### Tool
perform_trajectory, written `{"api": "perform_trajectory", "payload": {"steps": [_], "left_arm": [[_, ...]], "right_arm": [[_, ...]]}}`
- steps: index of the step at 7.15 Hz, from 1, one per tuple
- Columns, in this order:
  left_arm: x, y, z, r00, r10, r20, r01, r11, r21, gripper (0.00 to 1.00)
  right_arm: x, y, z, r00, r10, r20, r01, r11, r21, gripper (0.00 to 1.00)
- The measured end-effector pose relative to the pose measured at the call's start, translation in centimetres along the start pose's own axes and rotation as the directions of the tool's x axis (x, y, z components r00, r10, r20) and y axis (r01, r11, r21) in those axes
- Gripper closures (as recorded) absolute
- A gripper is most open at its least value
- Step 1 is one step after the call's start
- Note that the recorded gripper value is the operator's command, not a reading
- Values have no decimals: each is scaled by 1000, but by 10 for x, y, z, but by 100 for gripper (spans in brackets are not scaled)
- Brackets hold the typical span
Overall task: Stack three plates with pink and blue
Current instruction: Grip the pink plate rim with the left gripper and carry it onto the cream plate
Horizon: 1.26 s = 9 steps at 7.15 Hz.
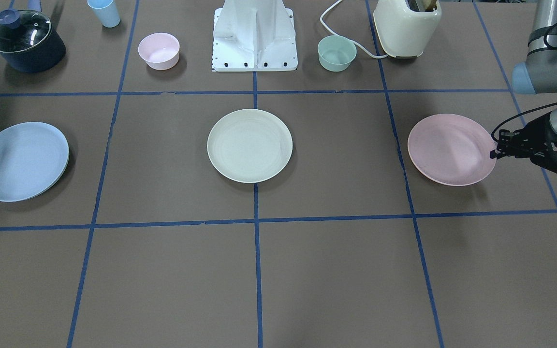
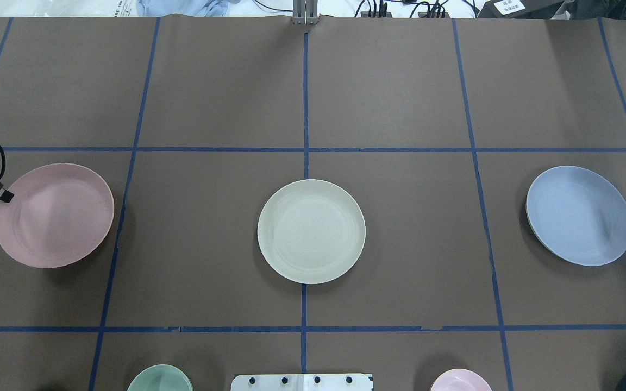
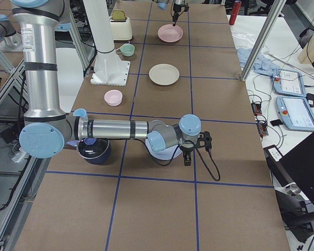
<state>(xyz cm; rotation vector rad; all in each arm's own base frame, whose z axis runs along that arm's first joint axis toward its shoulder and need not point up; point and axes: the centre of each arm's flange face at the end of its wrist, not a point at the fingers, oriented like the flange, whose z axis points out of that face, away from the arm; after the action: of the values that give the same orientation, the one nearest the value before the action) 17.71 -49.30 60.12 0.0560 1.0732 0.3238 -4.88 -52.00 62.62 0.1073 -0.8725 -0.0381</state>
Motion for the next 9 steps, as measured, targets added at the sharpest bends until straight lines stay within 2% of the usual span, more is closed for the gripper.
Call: {"api": "perform_trajectory", "payload": {"steps": [2, 3, 5, 6, 9], "left_arm": [[80, -32, -33, 994, -65, -91, 69, 997, 46, 100], [136, -48, -37, 987, -90, -132, 97, 994, 45, 100], [283, -77, 4, 970, -139, -200, 137, 990, -22, 100], [339, -83, 30, 966, -157, -204, 155, 988, -29, 100], [418, -98, 78, 964, -182, -194, 183, 983, -13, 100]], "right_arm": [[-3, -1, 2, 1000, -4, 0, 4, 1000, -3, 0], [-5, -1, 4, 1000, -1, 1, 1, 1000, -6, 0], [-10, -1, 9, 1000, 11, 4, -11, 1000, -16, 0], [-12, -1, 12, 1000, 13, 4, -13, 1000, -21, 0], [-15, -4, 13, 1000, 14, 5, -14, 1000, -23, 0]]}}
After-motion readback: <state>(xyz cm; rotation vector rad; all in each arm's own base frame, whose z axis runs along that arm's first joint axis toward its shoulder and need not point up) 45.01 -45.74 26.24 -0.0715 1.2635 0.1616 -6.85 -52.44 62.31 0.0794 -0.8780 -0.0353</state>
